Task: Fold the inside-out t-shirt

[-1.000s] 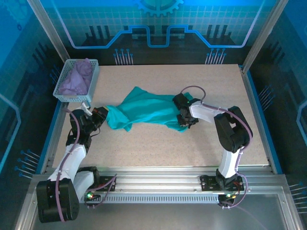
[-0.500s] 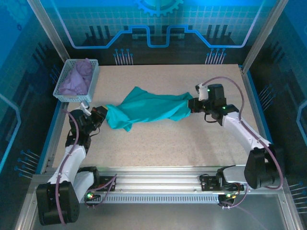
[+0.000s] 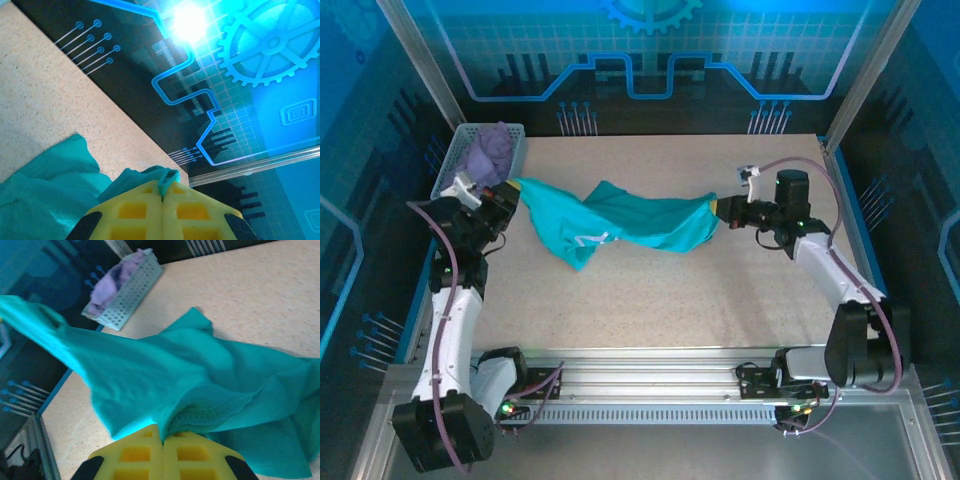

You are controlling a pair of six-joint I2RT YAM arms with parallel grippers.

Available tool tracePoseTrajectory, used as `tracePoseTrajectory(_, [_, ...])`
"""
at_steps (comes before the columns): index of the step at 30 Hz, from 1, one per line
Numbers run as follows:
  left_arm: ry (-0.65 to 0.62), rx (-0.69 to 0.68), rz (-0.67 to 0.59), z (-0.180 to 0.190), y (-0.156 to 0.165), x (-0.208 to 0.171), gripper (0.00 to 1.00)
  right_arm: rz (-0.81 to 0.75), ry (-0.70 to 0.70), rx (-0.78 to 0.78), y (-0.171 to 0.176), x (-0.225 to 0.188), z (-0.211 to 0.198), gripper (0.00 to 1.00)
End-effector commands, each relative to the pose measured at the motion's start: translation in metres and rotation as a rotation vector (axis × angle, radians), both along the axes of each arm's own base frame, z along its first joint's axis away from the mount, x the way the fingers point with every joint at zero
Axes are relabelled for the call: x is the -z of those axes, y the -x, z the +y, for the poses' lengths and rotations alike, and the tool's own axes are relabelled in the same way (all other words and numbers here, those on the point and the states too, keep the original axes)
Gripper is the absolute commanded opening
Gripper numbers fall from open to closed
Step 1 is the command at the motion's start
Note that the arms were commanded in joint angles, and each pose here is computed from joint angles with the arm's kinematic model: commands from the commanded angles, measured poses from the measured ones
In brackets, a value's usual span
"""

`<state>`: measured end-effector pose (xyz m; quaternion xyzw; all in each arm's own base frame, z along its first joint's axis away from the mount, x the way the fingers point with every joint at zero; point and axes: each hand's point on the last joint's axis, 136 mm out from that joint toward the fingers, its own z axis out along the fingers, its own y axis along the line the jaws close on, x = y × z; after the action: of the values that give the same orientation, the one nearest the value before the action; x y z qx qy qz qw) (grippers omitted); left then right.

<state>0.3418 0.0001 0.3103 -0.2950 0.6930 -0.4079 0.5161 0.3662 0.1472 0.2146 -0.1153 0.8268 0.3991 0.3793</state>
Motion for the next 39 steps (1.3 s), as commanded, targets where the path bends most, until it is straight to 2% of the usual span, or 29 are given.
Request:
tracePoseTrajectory(1, [-0.027, 0.025, 0.077, 0.000, 0.001, 0.022, 0.00, 0.256, 0.130, 0.030, -0.002, 0.063, 0.007, 0.00])
tracePoseTrajectory(4, [-0.028, 0.029, 0.103, 0.000, -0.001, 0.032, 0.00, 0.410, 0.143, 0.010, -0.011, 0.106, 0.018, 0.02])
tracePoseTrajectory(8, [-0.027, 0.029, 0.134, 0.001, -0.004, 0.041, 0.00, 0.512, 0.165, 0.003, -0.030, 0.141, 0.019, 0.05])
tracePoseTrajectory(13, [-0.028, 0.029, 0.139, 0.001, -0.005, 0.044, 0.00, 0.509, 0.192, -0.030, -0.034, 0.149, 0.021, 0.12])
tracePoseTrajectory(18, [-0.029, 0.030, 0.137, 0.001, -0.005, 0.044, 0.00, 0.501, 0.225, -0.041, -0.018, 0.152, 0.016, 0.25])
tracePoseTrajectory(21, [-0.025, 0.035, 0.135, 0.000, -0.005, 0.045, 0.00, 0.488, 0.293, -0.008, -0.011, 0.157, 0.004, 0.32])
tracePoseTrajectory(27, [-0.025, 0.038, 0.127, 0.000, -0.005, 0.042, 0.00, 0.509, 0.325, -0.005, -0.003, 0.167, -0.001, 0.37])
tracePoseTrajectory(31, [-0.024, 0.038, 0.128, 0.000, -0.005, 0.043, 0.00, 0.515, 0.333, -0.017, -0.001, 0.172, 0.003, 0.37])
tracePoseTrajectory(34, [-0.023, 0.037, 0.128, 0.000, -0.005, 0.044, 0.00, 0.512, 0.331, -0.015, -0.001, 0.173, 0.004, 0.32])
tracePoseTrajectory(39, [-0.021, 0.036, 0.128, 0.000, -0.005, 0.044, 0.00, 0.497, 0.313, -0.014, -0.001, 0.168, 0.005, 0.11])
